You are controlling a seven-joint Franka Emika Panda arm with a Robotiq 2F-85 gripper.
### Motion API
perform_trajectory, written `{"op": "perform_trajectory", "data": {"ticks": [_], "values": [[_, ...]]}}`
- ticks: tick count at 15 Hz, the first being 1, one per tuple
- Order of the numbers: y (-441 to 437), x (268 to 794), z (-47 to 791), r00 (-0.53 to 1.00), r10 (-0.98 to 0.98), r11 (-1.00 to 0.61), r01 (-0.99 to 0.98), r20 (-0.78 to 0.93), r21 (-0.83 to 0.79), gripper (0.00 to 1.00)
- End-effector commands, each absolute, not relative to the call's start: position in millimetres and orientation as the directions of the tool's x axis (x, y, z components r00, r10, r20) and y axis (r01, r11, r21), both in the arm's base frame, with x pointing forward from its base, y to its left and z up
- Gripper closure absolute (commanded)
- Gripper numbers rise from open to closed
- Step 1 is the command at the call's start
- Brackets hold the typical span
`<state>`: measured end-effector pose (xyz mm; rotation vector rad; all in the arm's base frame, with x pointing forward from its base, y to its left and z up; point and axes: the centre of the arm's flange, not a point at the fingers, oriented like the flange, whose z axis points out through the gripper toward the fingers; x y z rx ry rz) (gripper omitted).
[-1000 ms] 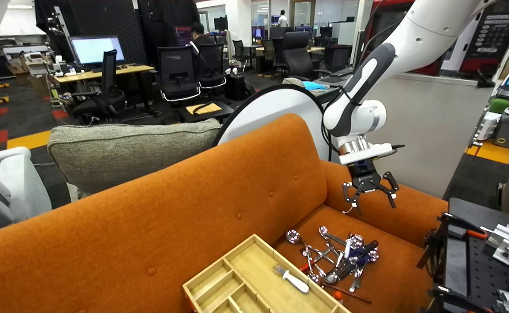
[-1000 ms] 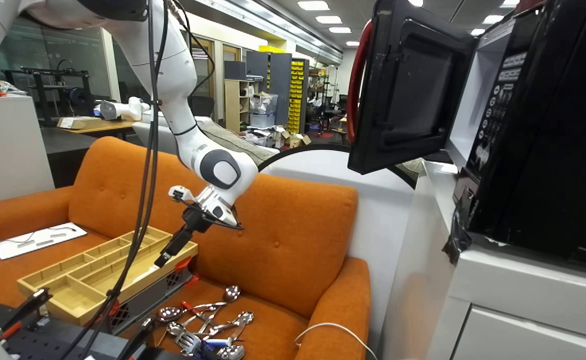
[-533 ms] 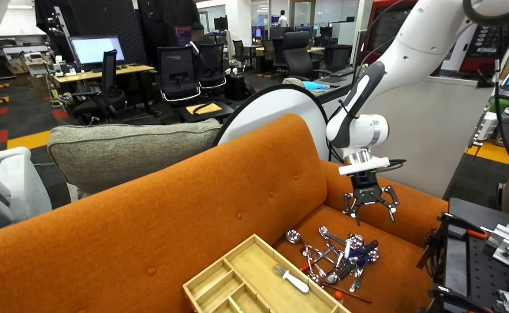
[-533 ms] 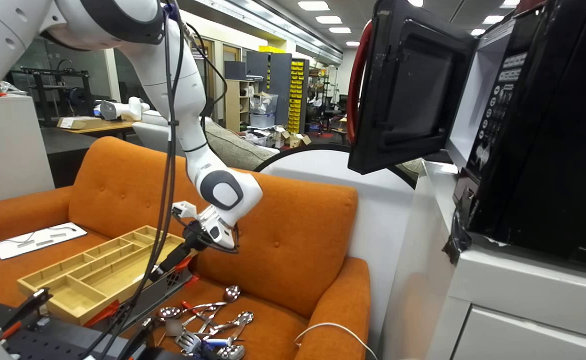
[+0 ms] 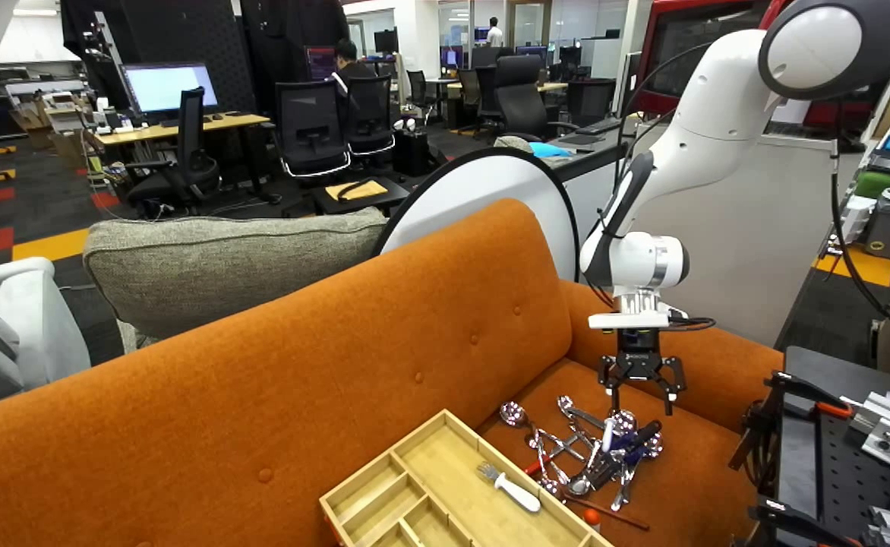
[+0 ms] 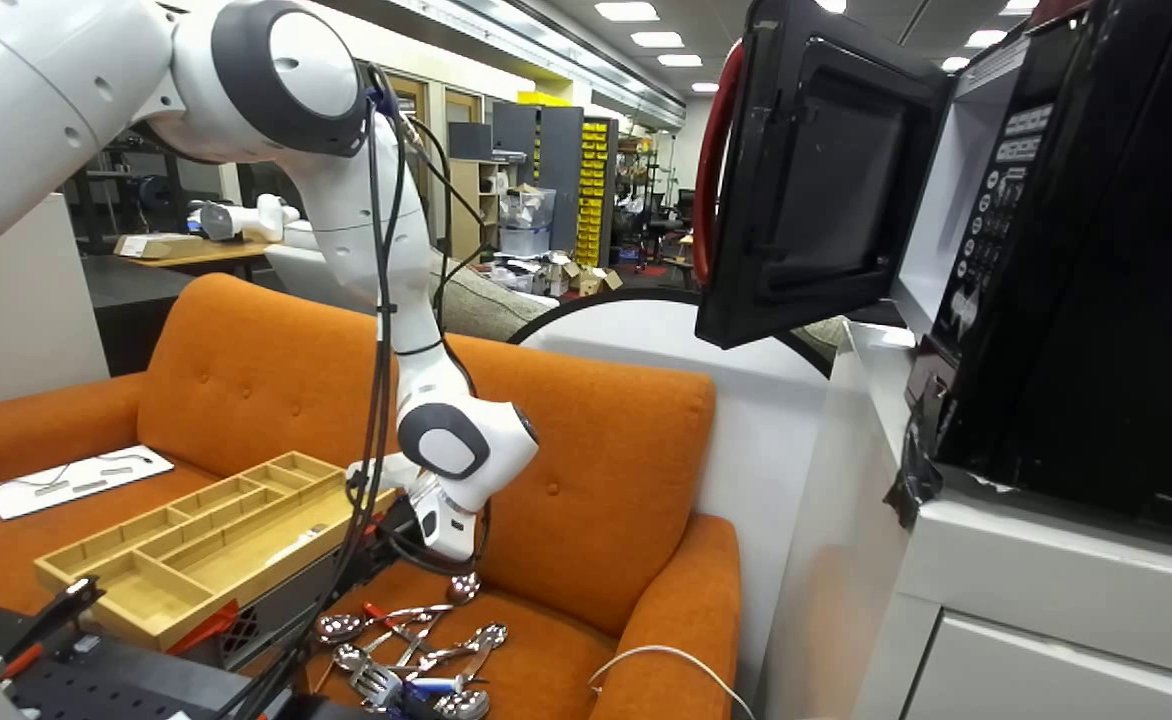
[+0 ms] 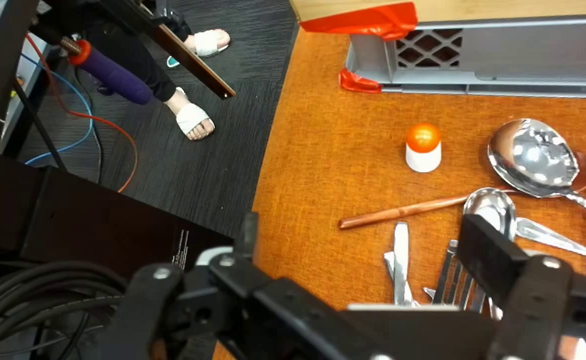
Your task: Pick the spatula and put it in the box
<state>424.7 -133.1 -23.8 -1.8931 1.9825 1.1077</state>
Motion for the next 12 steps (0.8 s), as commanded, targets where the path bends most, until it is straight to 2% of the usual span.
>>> {"op": "perform_trajectory", "data": {"ticks": [1, 5, 12], "values": [[-133, 426, -23, -0.168, -0.783, -0.092, -0.921, -0.599, 0.379, 0.00], [-132, 427, -23, -0.166, -0.783, -0.094, -0.921, -0.599, 0.377, 0.00], [-151, 431, -90, -0.450, -0.812, 0.287, -0.863, -0.371, 0.416, 0.00]]}}
